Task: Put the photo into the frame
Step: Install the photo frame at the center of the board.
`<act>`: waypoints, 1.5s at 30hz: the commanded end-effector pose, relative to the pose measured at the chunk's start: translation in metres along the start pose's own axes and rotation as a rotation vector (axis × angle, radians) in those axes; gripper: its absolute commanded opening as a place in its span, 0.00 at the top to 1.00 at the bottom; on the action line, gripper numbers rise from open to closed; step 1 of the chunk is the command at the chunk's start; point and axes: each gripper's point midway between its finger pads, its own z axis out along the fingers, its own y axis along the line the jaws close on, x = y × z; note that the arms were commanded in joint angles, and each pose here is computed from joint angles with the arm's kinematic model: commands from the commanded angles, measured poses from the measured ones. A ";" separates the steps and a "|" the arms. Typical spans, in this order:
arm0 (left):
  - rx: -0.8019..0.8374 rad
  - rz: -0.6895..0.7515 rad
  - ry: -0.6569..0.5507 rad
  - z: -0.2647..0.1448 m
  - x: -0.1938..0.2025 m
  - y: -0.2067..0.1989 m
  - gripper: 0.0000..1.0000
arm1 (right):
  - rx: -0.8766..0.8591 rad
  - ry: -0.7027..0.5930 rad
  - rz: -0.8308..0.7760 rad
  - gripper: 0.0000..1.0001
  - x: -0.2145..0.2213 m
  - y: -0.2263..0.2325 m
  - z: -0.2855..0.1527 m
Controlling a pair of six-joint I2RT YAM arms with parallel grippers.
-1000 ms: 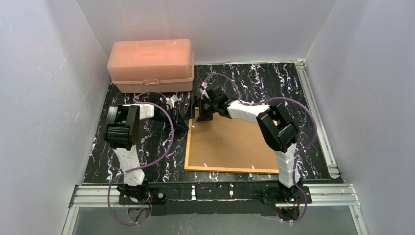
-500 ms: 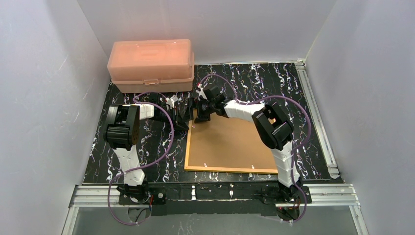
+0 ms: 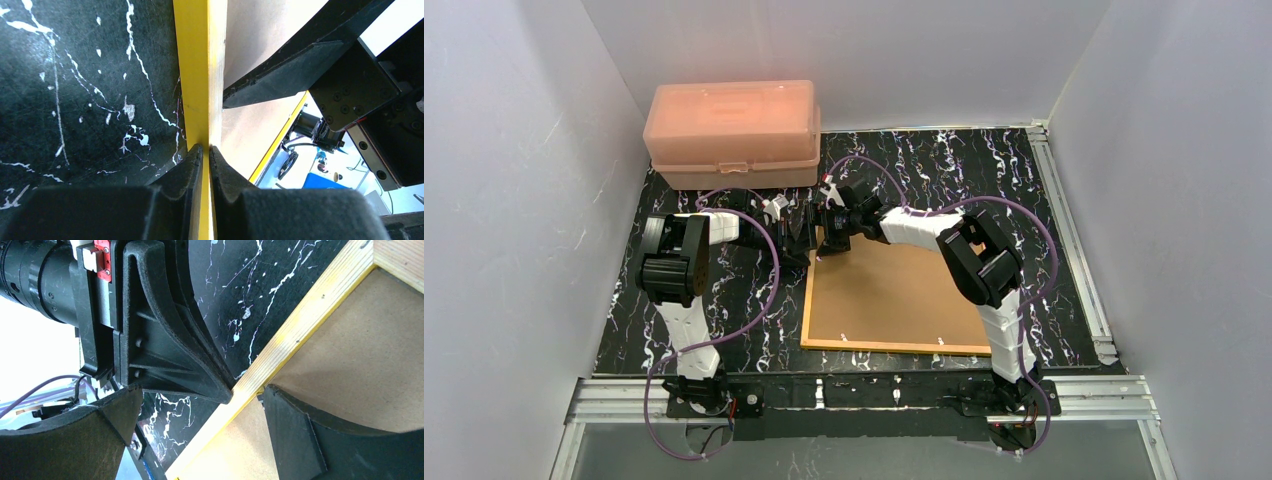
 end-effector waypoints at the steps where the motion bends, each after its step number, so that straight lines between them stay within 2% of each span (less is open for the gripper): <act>1: -0.069 -0.011 0.030 0.001 0.016 0.009 0.93 | -0.022 0.040 0.011 0.02 0.015 0.005 0.002; 18: -0.065 -0.008 0.026 0.000 0.015 0.007 0.93 | -0.067 0.080 0.025 0.02 0.020 0.015 0.003; 23: -0.058 -0.001 0.028 -0.003 0.016 0.003 0.93 | -0.064 0.077 0.004 0.01 0.013 0.020 0.003; 25: -0.054 0.017 0.032 -0.005 0.016 0.000 0.93 | -0.017 0.050 -0.026 0.01 -0.002 0.019 -0.004; 29: -0.061 0.089 0.050 -0.018 0.019 -0.010 0.91 | 0.074 -0.135 -0.092 0.01 -0.065 0.025 -0.047; 33: -0.078 0.186 0.080 -0.033 0.026 -0.014 0.89 | 0.216 -0.291 -0.018 0.01 -0.105 -0.007 -0.120; 36: -0.115 0.292 0.132 -0.043 0.035 -0.010 0.88 | 0.522 -0.412 0.158 0.01 -0.090 -0.086 -0.194; 38: -0.153 0.359 0.165 -0.048 0.040 -0.002 0.86 | 0.612 -0.473 0.325 0.01 -0.067 -0.133 -0.241; 40: -0.201 0.416 0.221 -0.049 0.049 0.005 0.86 | 0.719 -0.536 0.428 0.01 -0.044 -0.170 -0.284; 42: -0.272 0.487 0.255 -0.048 0.055 0.016 0.87 | 0.828 -0.594 0.482 0.01 -0.024 -0.195 -0.322; 45: -0.339 0.607 0.284 -0.045 0.065 0.021 0.87 | 0.931 -0.631 0.516 0.01 -0.005 -0.214 -0.355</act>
